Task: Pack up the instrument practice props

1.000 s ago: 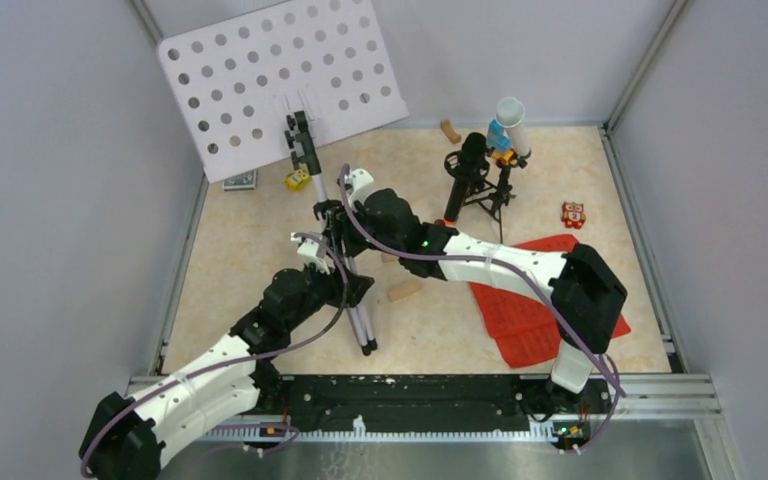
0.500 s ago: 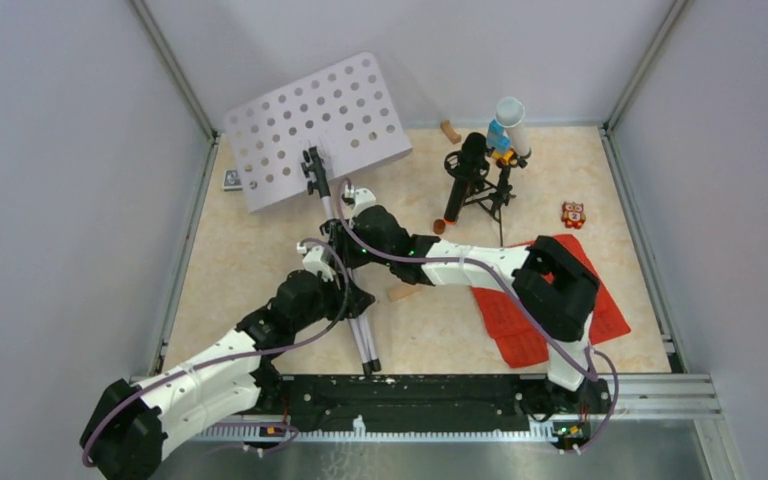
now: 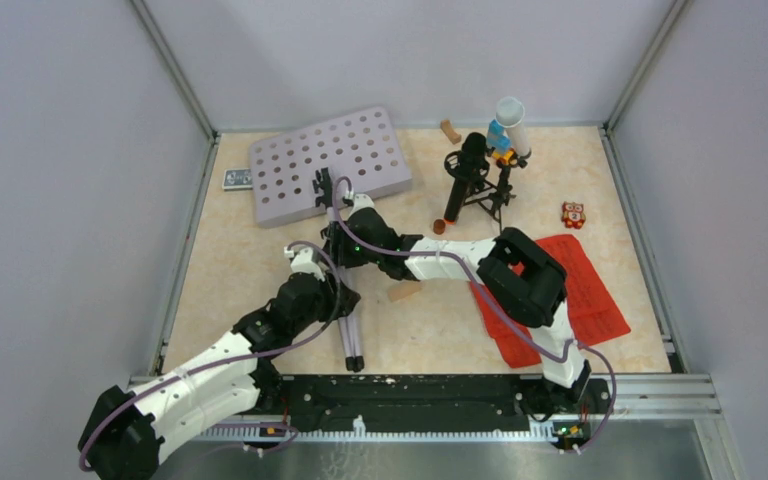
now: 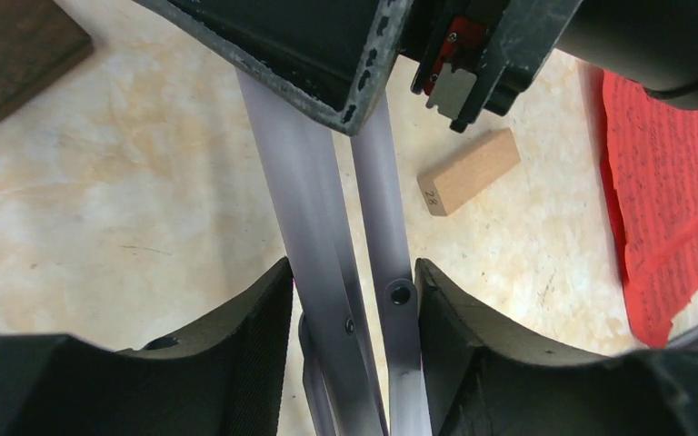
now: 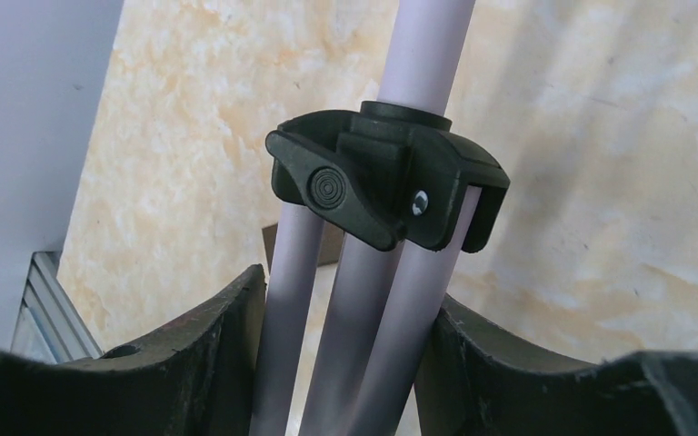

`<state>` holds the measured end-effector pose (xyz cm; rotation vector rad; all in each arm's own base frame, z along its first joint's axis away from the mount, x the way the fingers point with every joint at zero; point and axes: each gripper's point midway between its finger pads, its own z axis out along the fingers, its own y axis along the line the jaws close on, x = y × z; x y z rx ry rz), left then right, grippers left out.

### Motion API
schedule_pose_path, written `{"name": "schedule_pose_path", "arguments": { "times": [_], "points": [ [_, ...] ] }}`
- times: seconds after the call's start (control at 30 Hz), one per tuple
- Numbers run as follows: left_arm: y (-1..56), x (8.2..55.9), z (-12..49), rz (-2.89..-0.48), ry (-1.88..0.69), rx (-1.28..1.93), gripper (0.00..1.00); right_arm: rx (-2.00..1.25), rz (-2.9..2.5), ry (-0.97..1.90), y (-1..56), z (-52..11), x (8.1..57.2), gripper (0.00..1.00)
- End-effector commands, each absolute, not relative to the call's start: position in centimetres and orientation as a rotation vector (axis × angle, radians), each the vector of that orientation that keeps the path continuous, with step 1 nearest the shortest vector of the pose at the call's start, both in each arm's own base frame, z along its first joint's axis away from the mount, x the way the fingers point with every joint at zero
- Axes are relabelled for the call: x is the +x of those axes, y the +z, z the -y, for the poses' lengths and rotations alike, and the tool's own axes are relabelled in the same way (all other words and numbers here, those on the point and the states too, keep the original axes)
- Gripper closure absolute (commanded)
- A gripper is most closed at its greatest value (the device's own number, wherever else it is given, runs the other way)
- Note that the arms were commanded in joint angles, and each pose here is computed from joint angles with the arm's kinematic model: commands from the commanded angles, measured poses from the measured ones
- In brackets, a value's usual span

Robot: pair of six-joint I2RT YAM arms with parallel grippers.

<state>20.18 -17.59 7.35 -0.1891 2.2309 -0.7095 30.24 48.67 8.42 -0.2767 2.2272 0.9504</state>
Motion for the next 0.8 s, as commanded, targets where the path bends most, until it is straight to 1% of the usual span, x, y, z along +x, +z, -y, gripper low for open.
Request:
{"name": "schedule_pose_path", "arguments": {
  "times": [0.0,0.17,0.2,0.23,0.27,0.33,0.37,0.47,0.5,0.53,0.7,0.77],
  "points": [
    [8.8,21.6,15.6,-2.183,-0.568,-0.206,0.69,-0.352,-1.922,0.925,15.4,-49.3,36.8,1.0],
    [10.4,22.6,14.9,-2.172,-0.488,-0.221,0.17,-0.325,-1.938,0.911,14.8,-48.9,39.3,0.81],
    [10.7,22.7,14.8,-2.171,-0.475,-0.221,0.08,-0.325,-1.938,0.913,14.8,-48.8,39.8,0.78],
    [11.0,22.9,14.6,-2.169,-0.459,-0.222,0.04,-0.33,-1.938,0.915,14.9,-48.8,40.2,0.74],
    [11.3,22.9,14.5,-2.167,-0.449,-0.224,0.02,-0.351,-1.94,0.919,14.9,-48.9,40.3,0.68],
    [12.1,23.0,14.3,-2.159,-0.437,-0.221,0.01,-0.393,-1.938,0.918,15.0,-48.8,40.4,0.56],
    [12.6,23.0,14.1,-2.153,-0.432,-0.223,0.01,-0.408,-1.937,0.907,15.1,-48.6,40.3,0.47],
    [14.1,23.0,13.4,-2.134,-0.409,-0.252,0.01,-0.436,-1.927,0.869,15.7,-47.3,39.6,0.3],
    [14.6,23.0,13.1,-2.13,-0.396,-0.27,0.01,-0.443,-1.927,0.848,15.9,-46.8,39.4,0.23],
    [15.1,22.9,12.8,-2.127,-0.386,-0.273,0.01,-0.453,-1.928,0.823,16.1,-46.0,39.1,0.18],
    [19.6,23.1,13.2,-2.058,-0.412,-0.142,0.01,-0.463,-1.899,0.658,18.6,-40.9,37.6,0.16],
    [21.0,23.2,12.9,-2.042,-0.386,-0.103,0.01,-0.483,-1.939,0.598,19.3,-39.0,36.6,0.15]
  ]
}}
